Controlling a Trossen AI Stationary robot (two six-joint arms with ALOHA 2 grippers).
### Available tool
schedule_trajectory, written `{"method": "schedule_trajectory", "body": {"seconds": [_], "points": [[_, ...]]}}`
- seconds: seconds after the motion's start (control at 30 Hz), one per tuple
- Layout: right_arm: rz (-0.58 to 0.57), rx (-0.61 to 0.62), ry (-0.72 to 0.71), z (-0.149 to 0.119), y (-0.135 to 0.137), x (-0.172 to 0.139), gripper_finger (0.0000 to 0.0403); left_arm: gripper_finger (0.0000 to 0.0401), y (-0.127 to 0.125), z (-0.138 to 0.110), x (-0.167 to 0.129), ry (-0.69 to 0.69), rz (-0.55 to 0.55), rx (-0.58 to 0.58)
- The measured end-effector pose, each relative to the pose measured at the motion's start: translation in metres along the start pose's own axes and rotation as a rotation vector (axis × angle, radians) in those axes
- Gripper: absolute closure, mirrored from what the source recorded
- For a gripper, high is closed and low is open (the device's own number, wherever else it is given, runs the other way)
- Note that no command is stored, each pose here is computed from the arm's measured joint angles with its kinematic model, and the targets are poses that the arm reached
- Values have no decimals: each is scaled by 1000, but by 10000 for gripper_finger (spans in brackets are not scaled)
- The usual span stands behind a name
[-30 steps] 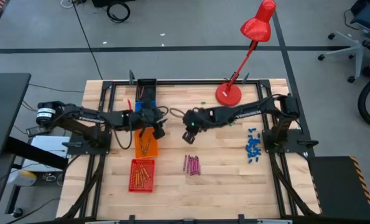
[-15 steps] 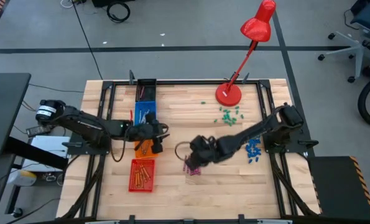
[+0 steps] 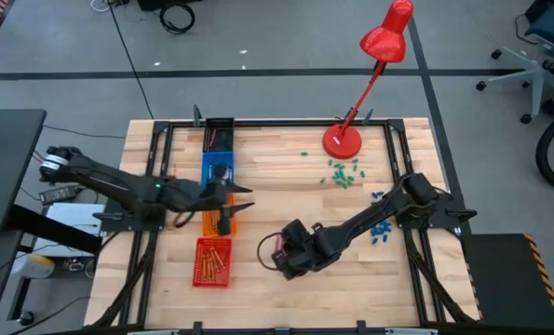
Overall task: Sort crayons
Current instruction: Put the pink crayon into the black bin
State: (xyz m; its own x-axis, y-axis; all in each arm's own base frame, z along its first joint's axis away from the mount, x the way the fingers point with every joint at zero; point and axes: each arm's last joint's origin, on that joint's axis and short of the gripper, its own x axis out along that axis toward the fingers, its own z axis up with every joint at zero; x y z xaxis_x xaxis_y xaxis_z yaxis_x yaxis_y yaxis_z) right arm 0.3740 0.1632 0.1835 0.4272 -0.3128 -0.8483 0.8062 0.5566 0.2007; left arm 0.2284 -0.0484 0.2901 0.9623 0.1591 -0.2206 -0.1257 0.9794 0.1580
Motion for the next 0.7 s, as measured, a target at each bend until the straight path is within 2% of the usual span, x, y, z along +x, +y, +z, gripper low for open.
{"method": "schedule_trajectory", "body": {"seconds": [0.13,0.33,0.5,0.7], "points": [[19,7,-47,4,21,3,302,228,-2,20,-29,-111,-58,-33],[-39,-3,-41,12,34,22,302,228,-8,28,-66,-179,-176,-16],[-78,33,9,16,35,36,302,228,-7,31,-82,-221,-211,43],[-72,64,-55,6,37,24,302,228,-1,35,-90,-264,-202,90]]}}
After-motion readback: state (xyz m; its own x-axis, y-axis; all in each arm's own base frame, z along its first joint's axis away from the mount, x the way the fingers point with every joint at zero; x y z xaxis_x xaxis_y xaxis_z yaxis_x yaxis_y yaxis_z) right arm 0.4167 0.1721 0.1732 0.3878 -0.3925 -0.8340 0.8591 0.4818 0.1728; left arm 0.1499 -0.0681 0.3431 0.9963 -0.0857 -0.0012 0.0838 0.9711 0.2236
